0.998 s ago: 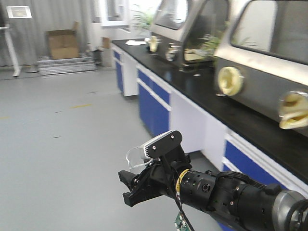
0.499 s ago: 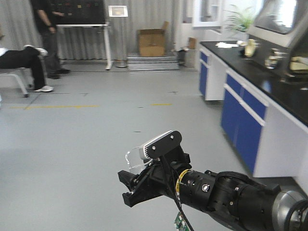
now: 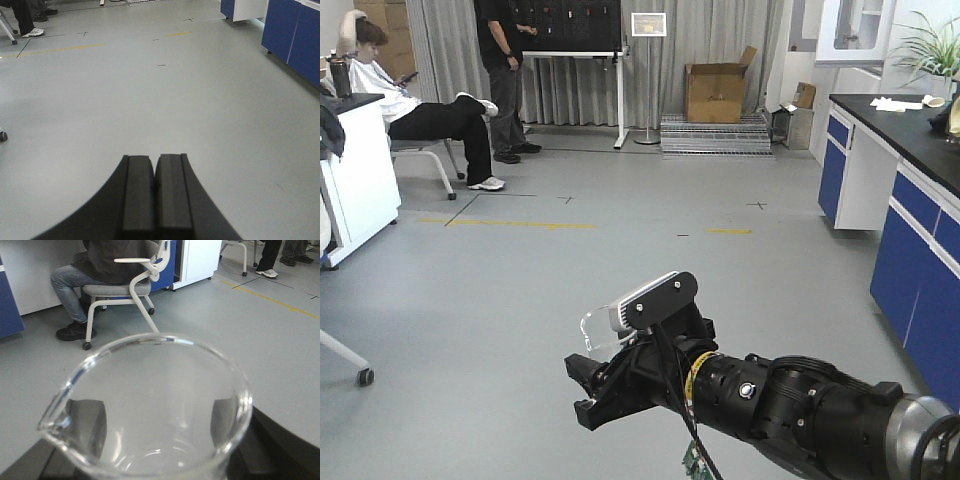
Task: Pick beaker and place in left cabinet
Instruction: 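Drive the base to the white cabinet holding the beaker in the right gripper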
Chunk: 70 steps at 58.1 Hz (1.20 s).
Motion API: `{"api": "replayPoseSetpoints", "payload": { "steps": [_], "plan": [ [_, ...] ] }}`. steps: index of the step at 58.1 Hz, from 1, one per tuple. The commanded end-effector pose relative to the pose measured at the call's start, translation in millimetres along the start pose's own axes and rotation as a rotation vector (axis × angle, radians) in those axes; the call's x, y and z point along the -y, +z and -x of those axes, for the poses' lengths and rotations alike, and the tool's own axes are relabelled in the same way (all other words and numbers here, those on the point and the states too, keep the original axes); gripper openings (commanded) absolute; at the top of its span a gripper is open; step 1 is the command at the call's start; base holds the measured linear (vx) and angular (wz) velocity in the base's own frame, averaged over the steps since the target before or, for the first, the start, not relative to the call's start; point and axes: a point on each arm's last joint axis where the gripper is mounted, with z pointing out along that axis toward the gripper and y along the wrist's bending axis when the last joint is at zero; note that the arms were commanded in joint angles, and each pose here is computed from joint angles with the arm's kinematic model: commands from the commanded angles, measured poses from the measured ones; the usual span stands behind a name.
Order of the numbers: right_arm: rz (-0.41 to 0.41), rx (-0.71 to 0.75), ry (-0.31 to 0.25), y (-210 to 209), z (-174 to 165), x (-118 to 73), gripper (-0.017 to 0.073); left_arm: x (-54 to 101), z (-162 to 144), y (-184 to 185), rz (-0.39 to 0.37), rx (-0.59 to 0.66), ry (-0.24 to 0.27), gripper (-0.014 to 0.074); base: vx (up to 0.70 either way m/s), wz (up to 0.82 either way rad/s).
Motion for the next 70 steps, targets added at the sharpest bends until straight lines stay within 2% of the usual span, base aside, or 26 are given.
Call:
{"api": "replayPoseSetpoints", "payload": {
  "steps": [1, 31, 70],
  "plan": [
    [0.025, 0.140, -0.003, -12.7, 33.3, -1.7, 0.0225, -0.3, 13.7, -3.3, 0.002, 0.111, -0.009, -0.0006, 0.43, 0.00],
    [0.025, 0.140, -0.003, -12.7, 33.3, -1.7, 0.0225, -0.3, 13.7, -3.3, 0.002, 0.111, -0.009, -0.0006, 0.52, -0.10],
    [0.021, 0.133, -0.003, -12.6, 32.8, -1.3, 0.0225, -0.3, 13.7, -3.3, 0.002, 0.111, -0.009, -0.0006, 0.64, -0.08]
  ]
}}
